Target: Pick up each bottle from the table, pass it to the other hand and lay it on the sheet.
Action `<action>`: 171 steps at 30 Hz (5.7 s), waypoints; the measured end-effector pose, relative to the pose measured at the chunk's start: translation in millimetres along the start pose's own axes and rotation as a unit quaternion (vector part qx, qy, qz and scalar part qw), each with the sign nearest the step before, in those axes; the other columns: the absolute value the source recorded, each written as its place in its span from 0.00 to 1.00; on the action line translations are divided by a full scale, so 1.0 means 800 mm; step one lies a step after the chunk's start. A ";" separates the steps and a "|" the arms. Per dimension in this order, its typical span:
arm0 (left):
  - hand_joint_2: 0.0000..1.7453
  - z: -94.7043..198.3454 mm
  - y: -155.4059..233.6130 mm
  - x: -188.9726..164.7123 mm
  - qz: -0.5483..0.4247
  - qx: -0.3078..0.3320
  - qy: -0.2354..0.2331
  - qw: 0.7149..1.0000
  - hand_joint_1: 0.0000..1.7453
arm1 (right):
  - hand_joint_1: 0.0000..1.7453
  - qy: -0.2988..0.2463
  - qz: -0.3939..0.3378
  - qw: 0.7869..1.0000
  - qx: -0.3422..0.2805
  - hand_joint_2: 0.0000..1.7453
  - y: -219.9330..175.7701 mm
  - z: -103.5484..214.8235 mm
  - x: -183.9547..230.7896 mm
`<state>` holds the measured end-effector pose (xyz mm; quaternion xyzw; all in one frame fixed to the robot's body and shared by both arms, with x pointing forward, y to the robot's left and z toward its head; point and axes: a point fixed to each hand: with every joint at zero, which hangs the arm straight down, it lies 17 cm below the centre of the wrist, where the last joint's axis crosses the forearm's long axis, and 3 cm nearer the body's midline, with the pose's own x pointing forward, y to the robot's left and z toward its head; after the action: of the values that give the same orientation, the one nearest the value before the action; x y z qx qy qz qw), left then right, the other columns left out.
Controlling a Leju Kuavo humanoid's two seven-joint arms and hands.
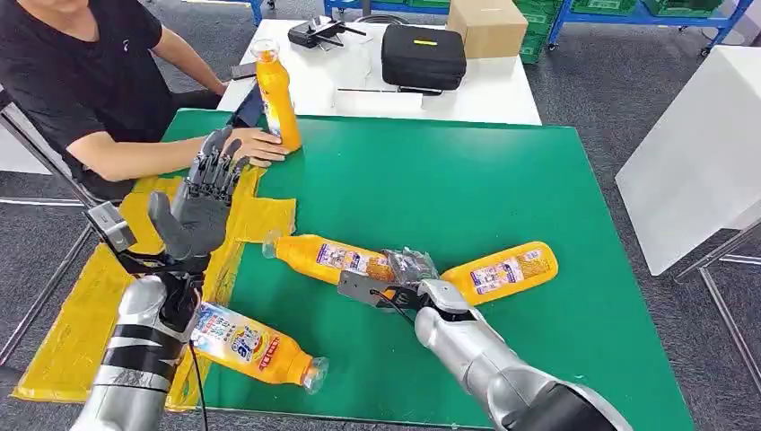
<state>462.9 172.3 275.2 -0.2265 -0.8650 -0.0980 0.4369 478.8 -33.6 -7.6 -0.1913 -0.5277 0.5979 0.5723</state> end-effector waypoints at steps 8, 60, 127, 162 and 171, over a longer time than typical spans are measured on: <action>1.00 0.007 0.005 0.002 0.007 0.015 0.002 1.000 0.00 | 1.00 -0.018 -0.023 0.999 -0.038 1.00 -0.013 0.000 0.011; 1.00 0.143 -0.014 0.021 0.064 0.099 0.041 0.992 0.00 | 1.00 -0.323 -0.168 0.911 -0.194 1.00 -0.078 0.150 0.283; 1.00 0.157 -0.084 0.019 0.000 0.013 0.051 0.999 1.00 | 0.00 -0.319 -0.130 0.927 -0.148 1.00 -0.015 0.152 0.292; 1.00 0.279 0.135 -0.175 -0.752 -0.065 0.279 0.594 0.19 | 0.00 -0.129 -0.032 0.965 -0.228 1.00 -0.152 0.201 -0.080; 1.00 0.279 0.166 -0.221 -0.735 -0.104 0.327 0.585 0.00 | 0.00 -0.055 0.035 0.979 -0.193 1.00 -0.164 0.189 -0.183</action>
<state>458.7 317.0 -3.9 0.4897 -0.5191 -0.5425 0.4432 456.3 -253.5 104.8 -0.2833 -0.6568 0.5138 0.4737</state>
